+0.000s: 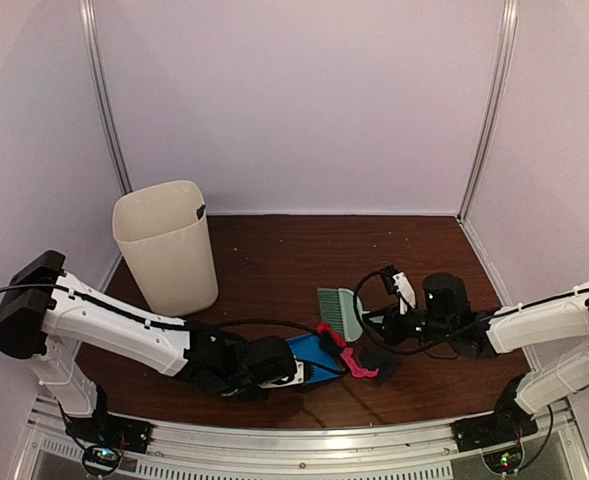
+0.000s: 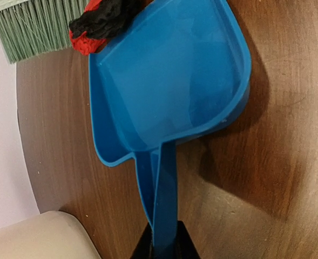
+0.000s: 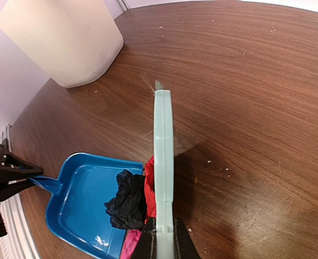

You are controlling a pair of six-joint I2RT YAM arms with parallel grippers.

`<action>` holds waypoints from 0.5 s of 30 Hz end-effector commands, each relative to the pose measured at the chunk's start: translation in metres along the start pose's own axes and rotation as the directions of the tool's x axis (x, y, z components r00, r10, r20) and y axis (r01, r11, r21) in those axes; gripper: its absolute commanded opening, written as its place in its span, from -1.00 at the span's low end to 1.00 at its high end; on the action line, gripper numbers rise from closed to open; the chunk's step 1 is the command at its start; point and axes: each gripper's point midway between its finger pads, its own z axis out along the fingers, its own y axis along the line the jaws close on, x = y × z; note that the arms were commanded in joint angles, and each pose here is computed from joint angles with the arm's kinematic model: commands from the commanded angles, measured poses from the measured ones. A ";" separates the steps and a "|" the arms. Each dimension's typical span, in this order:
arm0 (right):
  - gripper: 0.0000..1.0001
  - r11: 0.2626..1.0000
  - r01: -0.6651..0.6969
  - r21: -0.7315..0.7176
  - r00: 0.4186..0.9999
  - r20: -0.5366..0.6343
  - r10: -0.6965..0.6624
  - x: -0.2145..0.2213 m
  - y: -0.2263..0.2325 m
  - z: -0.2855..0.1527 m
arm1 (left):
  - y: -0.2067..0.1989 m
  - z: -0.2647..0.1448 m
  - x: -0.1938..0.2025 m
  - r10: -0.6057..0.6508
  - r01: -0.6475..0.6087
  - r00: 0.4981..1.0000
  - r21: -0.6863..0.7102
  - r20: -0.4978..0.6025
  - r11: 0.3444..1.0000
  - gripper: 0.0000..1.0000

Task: Sweep away the paper scraps from the table
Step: Sweep the paper scraps into the dustpan.

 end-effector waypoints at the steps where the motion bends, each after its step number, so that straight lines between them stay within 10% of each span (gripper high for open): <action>1: -1.00 0.992 -0.044 -0.121 0.999 -0.006 0.043 0.002 0.024 -0.001 | -0.002 0.012 0.008 -0.013 0.013 1.000 0.013 -0.015 1.000 -1.00; 15: -1.00 0.983 -0.098 -0.153 0.994 0.037 0.105 -0.007 0.036 -0.021 | 0.000 0.010 0.002 -0.017 0.016 0.999 0.019 0.031 1.000 -1.00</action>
